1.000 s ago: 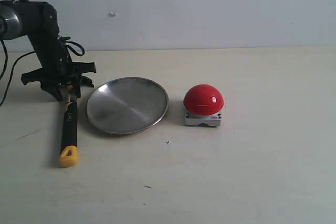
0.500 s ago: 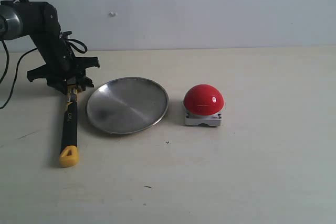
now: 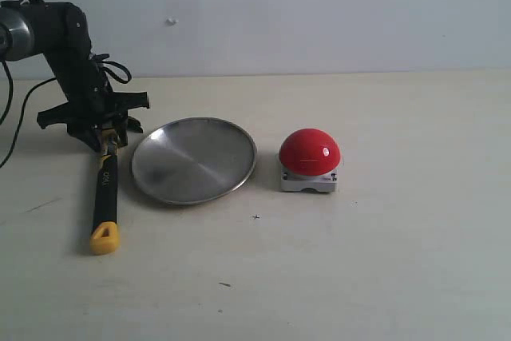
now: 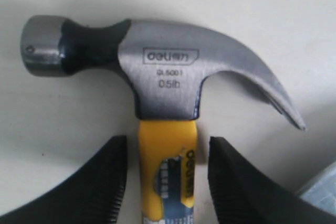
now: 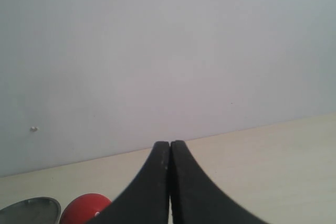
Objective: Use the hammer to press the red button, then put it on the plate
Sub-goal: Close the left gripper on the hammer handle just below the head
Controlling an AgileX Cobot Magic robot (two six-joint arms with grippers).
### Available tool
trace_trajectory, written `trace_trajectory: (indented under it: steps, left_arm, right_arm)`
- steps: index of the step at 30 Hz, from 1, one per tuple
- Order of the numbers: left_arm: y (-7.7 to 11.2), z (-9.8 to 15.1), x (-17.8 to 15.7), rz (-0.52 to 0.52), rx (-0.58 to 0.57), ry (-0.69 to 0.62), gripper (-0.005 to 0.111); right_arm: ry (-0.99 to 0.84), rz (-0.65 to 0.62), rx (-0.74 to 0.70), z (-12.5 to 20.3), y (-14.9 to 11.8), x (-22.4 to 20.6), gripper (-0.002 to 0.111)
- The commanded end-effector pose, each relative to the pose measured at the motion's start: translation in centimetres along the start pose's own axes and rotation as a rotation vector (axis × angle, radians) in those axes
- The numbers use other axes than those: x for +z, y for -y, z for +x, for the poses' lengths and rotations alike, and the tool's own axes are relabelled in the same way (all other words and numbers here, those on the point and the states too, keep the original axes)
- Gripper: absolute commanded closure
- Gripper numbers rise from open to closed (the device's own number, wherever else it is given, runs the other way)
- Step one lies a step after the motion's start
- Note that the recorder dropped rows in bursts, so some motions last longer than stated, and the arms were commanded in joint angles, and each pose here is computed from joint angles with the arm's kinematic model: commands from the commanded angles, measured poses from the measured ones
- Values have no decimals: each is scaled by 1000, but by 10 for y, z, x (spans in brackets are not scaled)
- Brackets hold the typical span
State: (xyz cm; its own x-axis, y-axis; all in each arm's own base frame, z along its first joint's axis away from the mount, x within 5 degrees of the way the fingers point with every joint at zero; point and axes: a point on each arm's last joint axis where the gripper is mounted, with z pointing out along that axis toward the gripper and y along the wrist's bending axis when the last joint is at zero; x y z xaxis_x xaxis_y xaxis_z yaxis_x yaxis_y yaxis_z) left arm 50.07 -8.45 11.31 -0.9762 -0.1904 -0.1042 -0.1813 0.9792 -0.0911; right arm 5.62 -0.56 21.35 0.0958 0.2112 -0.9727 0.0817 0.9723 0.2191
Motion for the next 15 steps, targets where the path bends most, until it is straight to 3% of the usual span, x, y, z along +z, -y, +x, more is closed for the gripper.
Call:
trace_trajectory:
  steps: [1, 15]
  left_arm:
    - [2, -2, -2, 6, 8, 16, 59]
    - [-9, -5, -3, 0, -13, 11, 59]
  right_arm:
    - [-1, -4, -9, 1, 0, 0, 108]
    - [4, -4, -7, 1, 0, 0, 108]
